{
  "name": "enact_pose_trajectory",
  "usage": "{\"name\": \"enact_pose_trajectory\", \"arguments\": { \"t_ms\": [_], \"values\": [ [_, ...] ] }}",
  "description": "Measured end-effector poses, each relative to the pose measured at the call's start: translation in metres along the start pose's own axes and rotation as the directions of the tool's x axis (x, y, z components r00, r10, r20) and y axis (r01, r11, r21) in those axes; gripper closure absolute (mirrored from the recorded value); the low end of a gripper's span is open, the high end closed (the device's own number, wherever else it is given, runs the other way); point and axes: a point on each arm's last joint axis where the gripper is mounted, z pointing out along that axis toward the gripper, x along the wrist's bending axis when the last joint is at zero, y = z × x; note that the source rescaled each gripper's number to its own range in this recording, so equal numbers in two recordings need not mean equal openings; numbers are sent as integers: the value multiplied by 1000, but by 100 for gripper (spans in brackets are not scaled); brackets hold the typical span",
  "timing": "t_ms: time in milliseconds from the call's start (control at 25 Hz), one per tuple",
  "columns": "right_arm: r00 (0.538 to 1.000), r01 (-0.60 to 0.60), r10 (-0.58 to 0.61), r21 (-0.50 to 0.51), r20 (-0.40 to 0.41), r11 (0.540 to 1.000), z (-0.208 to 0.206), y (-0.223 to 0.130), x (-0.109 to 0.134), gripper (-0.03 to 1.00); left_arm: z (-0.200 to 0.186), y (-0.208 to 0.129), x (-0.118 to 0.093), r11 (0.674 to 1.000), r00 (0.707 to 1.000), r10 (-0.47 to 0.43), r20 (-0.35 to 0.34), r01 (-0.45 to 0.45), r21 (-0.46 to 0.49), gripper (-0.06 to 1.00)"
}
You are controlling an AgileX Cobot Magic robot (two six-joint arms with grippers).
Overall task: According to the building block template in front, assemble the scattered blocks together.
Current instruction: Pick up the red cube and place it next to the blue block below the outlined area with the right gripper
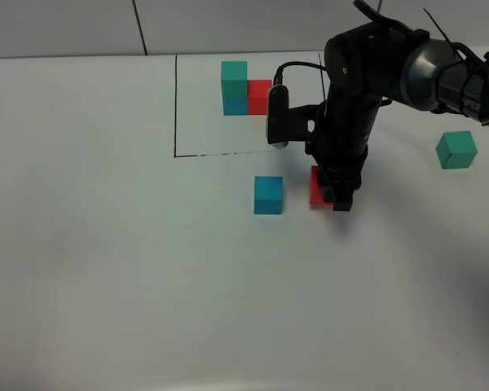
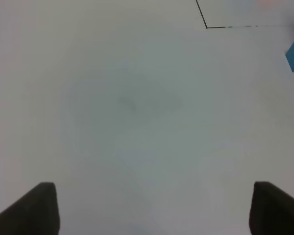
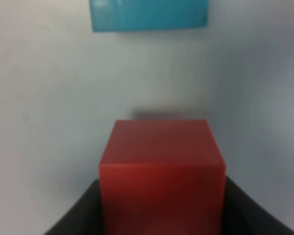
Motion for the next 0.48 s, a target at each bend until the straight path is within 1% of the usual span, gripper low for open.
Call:
{"name": "enact_pose_trajectory", "arguments": {
  "t_ms": [320,480],
  "values": [
    [1000,27,-27,-7,-3,1000,10,13,5,95,0,0,0,1000,1000,0,0,0,0,18],
    [999,33,-32,6,-27,999,25,15,7,95,0,0,0,1000,1000,0,0,0,0,18]
  ]
}}
